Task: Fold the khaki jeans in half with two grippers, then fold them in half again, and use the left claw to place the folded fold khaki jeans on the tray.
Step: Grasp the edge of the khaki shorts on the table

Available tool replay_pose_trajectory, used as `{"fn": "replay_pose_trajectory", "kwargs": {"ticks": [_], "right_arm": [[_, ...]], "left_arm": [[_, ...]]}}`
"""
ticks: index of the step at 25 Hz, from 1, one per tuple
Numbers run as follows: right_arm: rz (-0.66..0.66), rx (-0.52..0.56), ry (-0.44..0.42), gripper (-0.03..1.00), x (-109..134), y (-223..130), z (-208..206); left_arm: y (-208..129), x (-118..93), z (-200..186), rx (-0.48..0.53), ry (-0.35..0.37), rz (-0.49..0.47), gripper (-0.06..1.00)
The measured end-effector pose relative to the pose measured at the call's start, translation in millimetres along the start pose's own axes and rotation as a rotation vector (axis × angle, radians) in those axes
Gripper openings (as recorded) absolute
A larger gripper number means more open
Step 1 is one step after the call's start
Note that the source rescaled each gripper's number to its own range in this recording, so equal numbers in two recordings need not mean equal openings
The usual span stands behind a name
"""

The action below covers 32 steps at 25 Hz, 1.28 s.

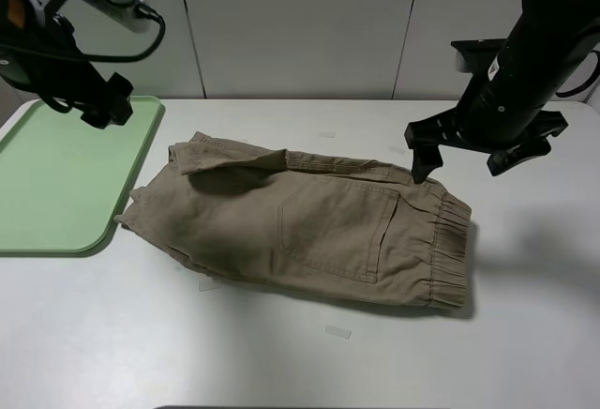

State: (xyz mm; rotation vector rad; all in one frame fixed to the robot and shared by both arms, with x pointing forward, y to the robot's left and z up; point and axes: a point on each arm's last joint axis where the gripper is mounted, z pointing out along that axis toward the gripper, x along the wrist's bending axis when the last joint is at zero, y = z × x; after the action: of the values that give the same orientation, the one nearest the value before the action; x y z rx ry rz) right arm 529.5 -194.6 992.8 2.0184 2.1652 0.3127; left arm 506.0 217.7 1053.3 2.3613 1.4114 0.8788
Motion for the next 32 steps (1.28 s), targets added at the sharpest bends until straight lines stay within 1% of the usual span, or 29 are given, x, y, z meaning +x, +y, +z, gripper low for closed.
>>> {"fn": "replay_pose_trajectory", "kwargs": {"ticks": [3,6,8,11,14,16,20,23,27,32], "right_arm": [[0.031,0.002,-0.001,1.00,-4.8,1.2,0.5],[0.047,0.026,0.000,1.00,-4.7,0.5,5.1],[0.061,0.051,0.008,1.00,-3.2,0.0,11.3],[0.085,0.097,0.020,1.00,-0.6,-2.3,24.1],[0.093,0.132,0.018,1.00,0.4,-3.6,34.7],[0.099,0.136,0.022,1.00,1.0,-4.2,38.6],[0.105,0.158,0.017,1.00,-0.5,-13.3,52.4],[0.109,0.186,0.008,1.00,-2.1,-21.8,67.3],[0.110,0.180,0.008,1.00,-2.2,-24.5,80.8],[0.114,0.186,0.005,1.00,-1.5,-25.4,101.9]], "left_arm": [[-4.9,4.4,-19.8,-0.010,-0.016,-0.076,0.97],[-13.5,6.4,-40.1,0.002,-0.055,-0.157,0.97],[-20.1,7.5,-54.0,-0.019,-0.080,-0.198,0.96],[-39.0,7.5,-71.6,-0.055,-0.105,-0.246,0.96],[-66.9,7.0,-85.4,-0.082,-0.106,-0.293,0.96],[-87.3,6.8,-95.6,-0.113,-0.104,-0.328,0.96],[-129.0,4.4,-109.3,-0.155,-0.099,-0.386,0.96],[-153.8,3.5,-118.3,-0.187,-0.095,-0.428,0.96],[-177.1,3.1,-127.5,-0.226,-0.090,-0.469,0.96],[-196.1,0.4,-128.3,-0.248,-0.086,-0.484,0.96]]}}
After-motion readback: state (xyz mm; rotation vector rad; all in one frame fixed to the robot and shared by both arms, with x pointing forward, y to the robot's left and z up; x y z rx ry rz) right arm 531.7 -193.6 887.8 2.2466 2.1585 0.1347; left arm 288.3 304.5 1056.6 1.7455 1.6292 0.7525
